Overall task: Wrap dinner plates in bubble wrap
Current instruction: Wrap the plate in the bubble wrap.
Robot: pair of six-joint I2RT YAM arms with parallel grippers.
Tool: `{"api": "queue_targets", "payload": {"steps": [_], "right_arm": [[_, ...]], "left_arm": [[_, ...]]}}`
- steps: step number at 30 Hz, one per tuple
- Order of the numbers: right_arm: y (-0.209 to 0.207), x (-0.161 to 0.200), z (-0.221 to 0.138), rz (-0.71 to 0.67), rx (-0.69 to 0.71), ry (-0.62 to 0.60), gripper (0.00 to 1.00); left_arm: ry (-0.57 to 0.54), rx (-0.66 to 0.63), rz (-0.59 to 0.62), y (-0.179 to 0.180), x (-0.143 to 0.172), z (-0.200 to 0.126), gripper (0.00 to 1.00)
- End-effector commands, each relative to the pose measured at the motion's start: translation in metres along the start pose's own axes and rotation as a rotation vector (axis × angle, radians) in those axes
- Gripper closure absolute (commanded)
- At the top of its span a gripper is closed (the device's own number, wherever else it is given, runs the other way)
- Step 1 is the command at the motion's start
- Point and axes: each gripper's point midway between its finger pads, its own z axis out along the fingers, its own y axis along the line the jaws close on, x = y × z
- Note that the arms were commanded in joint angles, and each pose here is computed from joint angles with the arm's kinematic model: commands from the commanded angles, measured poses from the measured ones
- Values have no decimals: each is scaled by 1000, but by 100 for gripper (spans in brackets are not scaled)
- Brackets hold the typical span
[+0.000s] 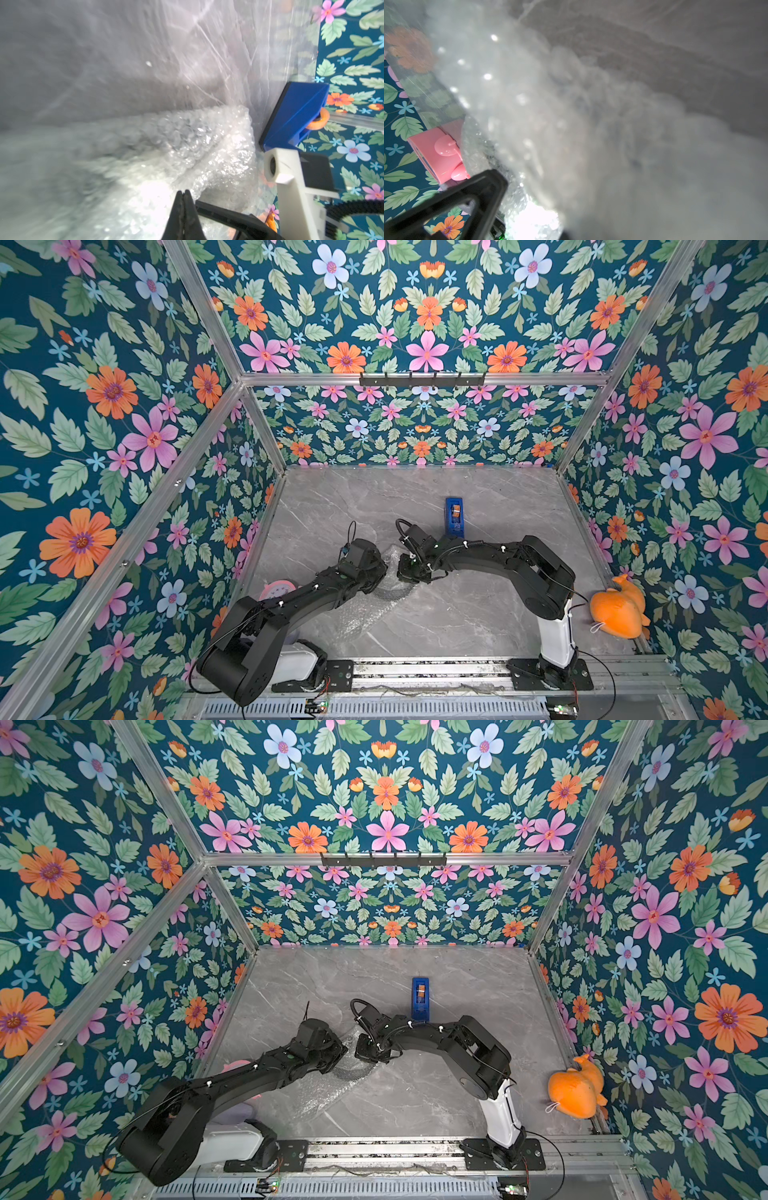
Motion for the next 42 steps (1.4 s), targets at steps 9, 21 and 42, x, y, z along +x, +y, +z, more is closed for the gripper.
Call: {"api": "queue_targets", "payload": {"steps": [9, 21, 42], "right_arm": [[24, -6, -23, -57, -23, -11, 100], [54, 39, 16, -69, -80, 137, 100], [29, 36, 31, 40, -50, 176, 100]], "left_arm": [[48, -57, -30, 46, 13, 0, 100], [50, 45, -63, 32, 14, 3, 100], [20, 49, -62, -6, 0, -13, 93]]}}
